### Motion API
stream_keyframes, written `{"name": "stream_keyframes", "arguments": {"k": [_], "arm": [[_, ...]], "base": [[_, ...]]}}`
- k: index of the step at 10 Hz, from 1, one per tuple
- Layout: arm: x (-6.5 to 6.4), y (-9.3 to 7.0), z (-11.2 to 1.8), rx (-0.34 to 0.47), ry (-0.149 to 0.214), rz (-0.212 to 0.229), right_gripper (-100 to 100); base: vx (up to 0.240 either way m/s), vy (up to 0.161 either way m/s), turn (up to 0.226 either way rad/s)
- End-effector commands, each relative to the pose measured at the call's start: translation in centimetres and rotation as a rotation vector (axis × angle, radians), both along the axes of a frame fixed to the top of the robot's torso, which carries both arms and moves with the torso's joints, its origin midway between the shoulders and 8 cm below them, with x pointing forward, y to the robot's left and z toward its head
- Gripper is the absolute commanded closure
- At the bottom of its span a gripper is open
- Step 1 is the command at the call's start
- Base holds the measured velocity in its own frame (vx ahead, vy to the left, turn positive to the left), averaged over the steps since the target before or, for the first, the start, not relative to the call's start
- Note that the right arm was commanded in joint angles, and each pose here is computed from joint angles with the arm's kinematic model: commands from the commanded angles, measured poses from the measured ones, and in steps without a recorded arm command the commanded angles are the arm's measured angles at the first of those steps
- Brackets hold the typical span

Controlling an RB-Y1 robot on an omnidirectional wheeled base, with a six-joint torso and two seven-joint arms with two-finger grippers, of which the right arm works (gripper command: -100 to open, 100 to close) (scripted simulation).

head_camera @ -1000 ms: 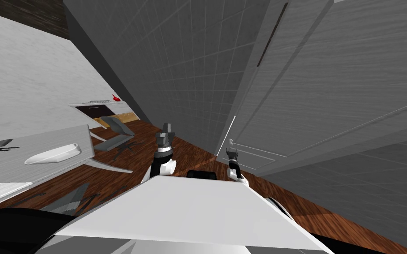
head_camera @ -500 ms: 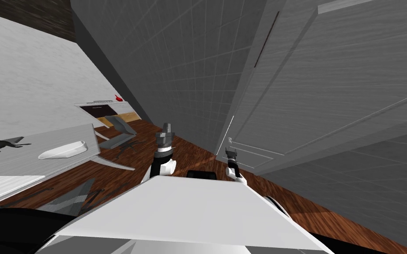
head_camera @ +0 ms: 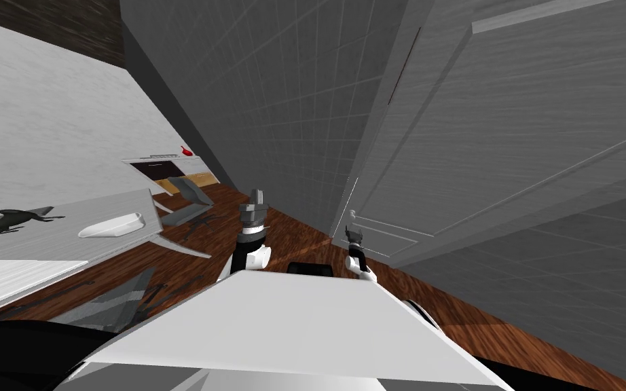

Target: Pull the door open

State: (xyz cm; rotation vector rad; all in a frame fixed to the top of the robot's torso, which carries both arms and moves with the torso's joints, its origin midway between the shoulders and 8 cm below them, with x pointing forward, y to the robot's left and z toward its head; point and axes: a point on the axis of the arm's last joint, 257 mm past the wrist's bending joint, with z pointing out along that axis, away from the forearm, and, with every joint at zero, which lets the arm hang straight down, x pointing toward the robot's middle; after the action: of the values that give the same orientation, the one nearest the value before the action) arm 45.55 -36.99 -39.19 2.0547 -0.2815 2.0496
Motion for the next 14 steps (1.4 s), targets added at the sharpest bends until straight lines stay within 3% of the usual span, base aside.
{"name": "stream_keyframes", "arguments": {"k": [1,7,9,10,11,14], "arm": [[0.0,0.0,0.0,0.000,0.000,0.000,-100],[-2.9,-6.6,-0.1,0.006,-0.004,-0.069,-100],[-3.5,-7.9,0.0,0.006,-0.005,-0.081,-100],[-3.2,-7.1,-0.1,0.005,-0.002,-0.076,-100],[-3.2,-7.1,-0.1,0.005,-0.002,-0.076,100],[-3.2,-7.1,-0.1,0.005,-0.002,-0.076,100]], "base": [[-0.023,-0.002,0.003],[0.191,-0.011,0.110],[0.149,-0.028,0.072],[0.065,-0.016,0.016],[-0.009,-0.002,-0.028],[-0.019,0.002,0.004]]}}
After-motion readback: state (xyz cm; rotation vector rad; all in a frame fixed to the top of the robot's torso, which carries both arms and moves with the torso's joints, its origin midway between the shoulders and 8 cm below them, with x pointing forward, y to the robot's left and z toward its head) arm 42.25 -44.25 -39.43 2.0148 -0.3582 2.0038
